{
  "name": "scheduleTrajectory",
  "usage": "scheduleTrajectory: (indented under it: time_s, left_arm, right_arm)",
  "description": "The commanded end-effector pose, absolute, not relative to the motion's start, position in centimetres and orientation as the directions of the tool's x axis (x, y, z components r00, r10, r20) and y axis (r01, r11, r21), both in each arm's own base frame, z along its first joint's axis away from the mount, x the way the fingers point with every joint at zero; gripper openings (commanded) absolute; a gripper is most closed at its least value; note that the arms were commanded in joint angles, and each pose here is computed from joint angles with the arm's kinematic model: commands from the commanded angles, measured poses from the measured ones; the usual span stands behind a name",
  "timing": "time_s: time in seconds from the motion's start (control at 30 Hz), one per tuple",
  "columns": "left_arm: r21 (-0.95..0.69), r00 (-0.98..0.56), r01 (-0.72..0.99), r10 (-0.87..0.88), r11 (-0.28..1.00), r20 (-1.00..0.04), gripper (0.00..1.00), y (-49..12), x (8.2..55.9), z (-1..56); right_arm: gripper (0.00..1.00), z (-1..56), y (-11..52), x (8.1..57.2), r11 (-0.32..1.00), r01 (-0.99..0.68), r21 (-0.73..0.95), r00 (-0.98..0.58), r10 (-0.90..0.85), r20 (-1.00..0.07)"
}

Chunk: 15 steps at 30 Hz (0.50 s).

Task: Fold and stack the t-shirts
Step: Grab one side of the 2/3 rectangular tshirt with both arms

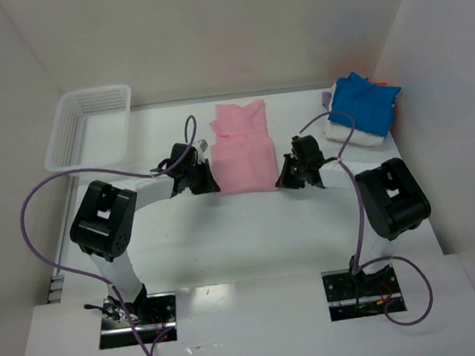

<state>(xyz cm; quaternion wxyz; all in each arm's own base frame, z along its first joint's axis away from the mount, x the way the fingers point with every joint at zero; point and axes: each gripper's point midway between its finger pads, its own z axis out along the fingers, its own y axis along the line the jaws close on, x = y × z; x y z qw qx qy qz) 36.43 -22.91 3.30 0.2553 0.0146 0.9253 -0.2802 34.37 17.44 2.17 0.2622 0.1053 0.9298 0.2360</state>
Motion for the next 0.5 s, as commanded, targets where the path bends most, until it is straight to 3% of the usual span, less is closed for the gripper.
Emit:
scheduleTrajectory:
  time_s: [0.0, 0.47]
  left_arm:
    - [-0.527, -0.86, 0.199, -0.111, 0.827, -0.498, 0.0, -23.8, 35.8, 4.5]
    - [-0.521, -0.836, 0.255, -0.085, 0.814, -0.541, 0.0, -24.0, 29.8, 11.7]
  right_arm:
    - [0.0, 5.5, 18.4, 35.0, 0.844, 0.022, 0.535, -0.798, 0.337, -0.499]
    - [0.0, 12.9, 18.4, 29.5, 0.795, -0.022, 0.607, -0.753, 0.386, -0.533]
